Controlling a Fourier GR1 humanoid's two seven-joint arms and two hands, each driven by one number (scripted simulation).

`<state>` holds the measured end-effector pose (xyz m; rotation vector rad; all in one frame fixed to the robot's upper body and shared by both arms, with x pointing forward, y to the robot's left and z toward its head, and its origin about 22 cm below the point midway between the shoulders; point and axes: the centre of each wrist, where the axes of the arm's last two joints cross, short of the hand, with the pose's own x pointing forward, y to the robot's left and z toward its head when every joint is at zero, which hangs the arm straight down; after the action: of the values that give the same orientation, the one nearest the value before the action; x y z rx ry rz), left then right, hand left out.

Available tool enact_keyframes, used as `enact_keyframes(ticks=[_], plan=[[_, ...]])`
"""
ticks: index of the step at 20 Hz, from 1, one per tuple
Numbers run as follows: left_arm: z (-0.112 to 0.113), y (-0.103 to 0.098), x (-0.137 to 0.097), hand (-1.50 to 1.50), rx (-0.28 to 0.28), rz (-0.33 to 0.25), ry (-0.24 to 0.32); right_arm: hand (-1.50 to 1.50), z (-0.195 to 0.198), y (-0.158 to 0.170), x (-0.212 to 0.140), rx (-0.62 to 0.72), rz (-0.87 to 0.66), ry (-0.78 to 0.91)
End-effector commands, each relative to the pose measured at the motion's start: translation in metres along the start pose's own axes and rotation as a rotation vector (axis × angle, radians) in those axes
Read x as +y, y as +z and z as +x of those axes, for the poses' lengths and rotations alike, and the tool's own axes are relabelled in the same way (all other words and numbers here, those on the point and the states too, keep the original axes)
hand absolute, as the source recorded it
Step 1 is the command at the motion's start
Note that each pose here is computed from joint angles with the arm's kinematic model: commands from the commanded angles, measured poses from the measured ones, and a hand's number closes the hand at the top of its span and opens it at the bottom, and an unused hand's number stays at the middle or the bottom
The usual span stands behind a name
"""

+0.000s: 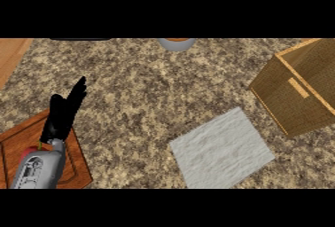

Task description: Pick the cupcake from the placemat and place it in the basket

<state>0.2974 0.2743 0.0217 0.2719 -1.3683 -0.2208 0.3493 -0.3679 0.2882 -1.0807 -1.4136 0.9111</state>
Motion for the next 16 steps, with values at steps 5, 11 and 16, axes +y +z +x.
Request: enact_keyframes(ticks=[5, 11, 16], plan=[[-0.004, -0.010, 0.002, 0.00, 0.002, 0.012, -0.006, 1.50, -0.048, -0.011, 0.035, -0.016, 0.040, 0.009], [0.011, -0.003, 0.009, 0.00, -0.001, -0.010, 0.014, -1.50, -0.071, -0.021, 0.088, 0.104, 0.129, -0.220], [0.003, 0.003, 0.015, 0.00, 0.001, 0.020, 0.006, -1.50, -0.071, -0.014, 0.106, 0.061, 0.098, -0.271]])
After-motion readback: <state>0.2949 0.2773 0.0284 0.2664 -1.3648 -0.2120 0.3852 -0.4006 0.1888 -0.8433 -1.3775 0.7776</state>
